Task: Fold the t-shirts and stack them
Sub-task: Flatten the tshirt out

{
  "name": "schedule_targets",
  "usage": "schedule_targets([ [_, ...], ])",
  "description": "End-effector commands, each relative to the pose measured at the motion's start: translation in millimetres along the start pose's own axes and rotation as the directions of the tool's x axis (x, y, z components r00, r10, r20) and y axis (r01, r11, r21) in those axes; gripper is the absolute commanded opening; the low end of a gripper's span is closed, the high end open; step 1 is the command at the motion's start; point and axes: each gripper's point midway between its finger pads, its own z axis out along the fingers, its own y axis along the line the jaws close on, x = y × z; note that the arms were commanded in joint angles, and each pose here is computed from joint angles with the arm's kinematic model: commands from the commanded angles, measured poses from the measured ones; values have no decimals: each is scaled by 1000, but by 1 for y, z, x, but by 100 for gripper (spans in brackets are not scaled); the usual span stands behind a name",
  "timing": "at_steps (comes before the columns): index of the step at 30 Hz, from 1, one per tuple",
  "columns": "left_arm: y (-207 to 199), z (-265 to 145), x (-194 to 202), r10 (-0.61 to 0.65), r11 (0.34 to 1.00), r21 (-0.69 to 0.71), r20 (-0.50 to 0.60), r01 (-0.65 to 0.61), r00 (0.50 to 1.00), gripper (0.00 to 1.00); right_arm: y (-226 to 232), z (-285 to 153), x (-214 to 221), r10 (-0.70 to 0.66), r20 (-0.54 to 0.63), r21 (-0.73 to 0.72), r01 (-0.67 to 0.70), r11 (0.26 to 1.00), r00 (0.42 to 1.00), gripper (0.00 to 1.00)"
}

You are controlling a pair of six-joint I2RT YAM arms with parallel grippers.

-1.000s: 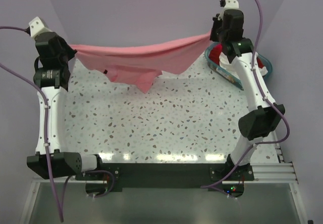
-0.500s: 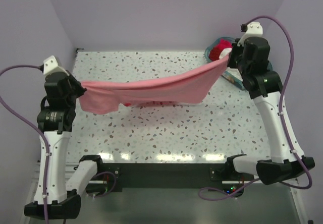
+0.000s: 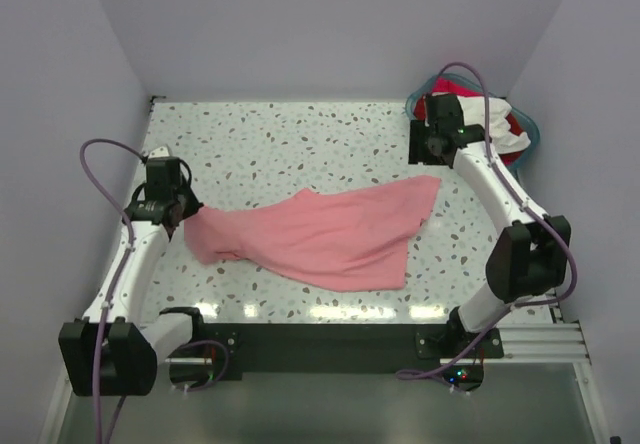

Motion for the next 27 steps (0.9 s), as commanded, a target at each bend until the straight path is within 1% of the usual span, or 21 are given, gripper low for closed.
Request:
schedule_targets([
  [1,-22,18,-32,-13,998,63,95,7,995,0,27,-7,11,3,-28,-106,-5,994,1000,64],
  [2,-22,26,-29,-8,999,50,78,4,997,0,41,-6,29,-43,-54,-136,35,990,998,64],
  [4,-25,30,-29,-11,998,59,74,7,997,0,57,-6,46,-90,-76,-172,76,982,993,63],
  [5,-25,33,-27,-14,998,57,68,10,998,0,71,-6,65,-131,-107,-202,108,973,986,62],
  [8,-22,37,-24,-19,999,44,67,16,998,0,94,-2,89,-140,-136,-275,98,956,981,60],
  [9,-19,38,-22,-20,999,31,67,18,998,0,96,3,103,-137,-163,-282,87,955,977,59],
  [10,-17,38,-21,-22,1000,24,67,20,998,0,101,8,103,-119,-157,-295,68,953,980,59],
  [11,-16,39,-19,-26,1000,19,64,24,998,0,103,14,113,-121,-182,-300,62,952,976,58],
  [16,-11,45,-14,-31,1000,-3,62,31,998,0,115,42,120,-120,-194,-305,56,951,974,59],
  [19,-8,51,-17,-32,999,-35,65,35,997,0,116,63,120,-128,-196,-272,71,960,972,59],
  [21,-7,58,-20,-35,997,-60,69,39,997,0,116,75,111,-124,-178,-248,77,966,976,59],
  [22,-7,61,-21,-39,997,-64,72,43,997,0,115,87,116,-130,-197,-236,81,968,972,59],
  [23,-5,68,-19,-41,996,-80,57,46,998,0,112,95,106,-113,-186,-223,70,972,976,60],
  [24,-8,72,-26,-48,995,-82,73,54,996,0,110,102,100,-100,-180,-214,61,975,979,60],
  [25,-6,82,-23,-51,993,-101,50,56,997,0,107,117,105,-96,-206,-200,55,978,974,60],
  [26,-8,87,-25,-50,993,-107,48,55,998,0,102,125,86,-66,-180,-185,32,982,981,60],
  [27,-13,91,-35,-55,993,-102,65,61,996,0,100,131,79,-55,-176,-175,24,984,983,60],
])
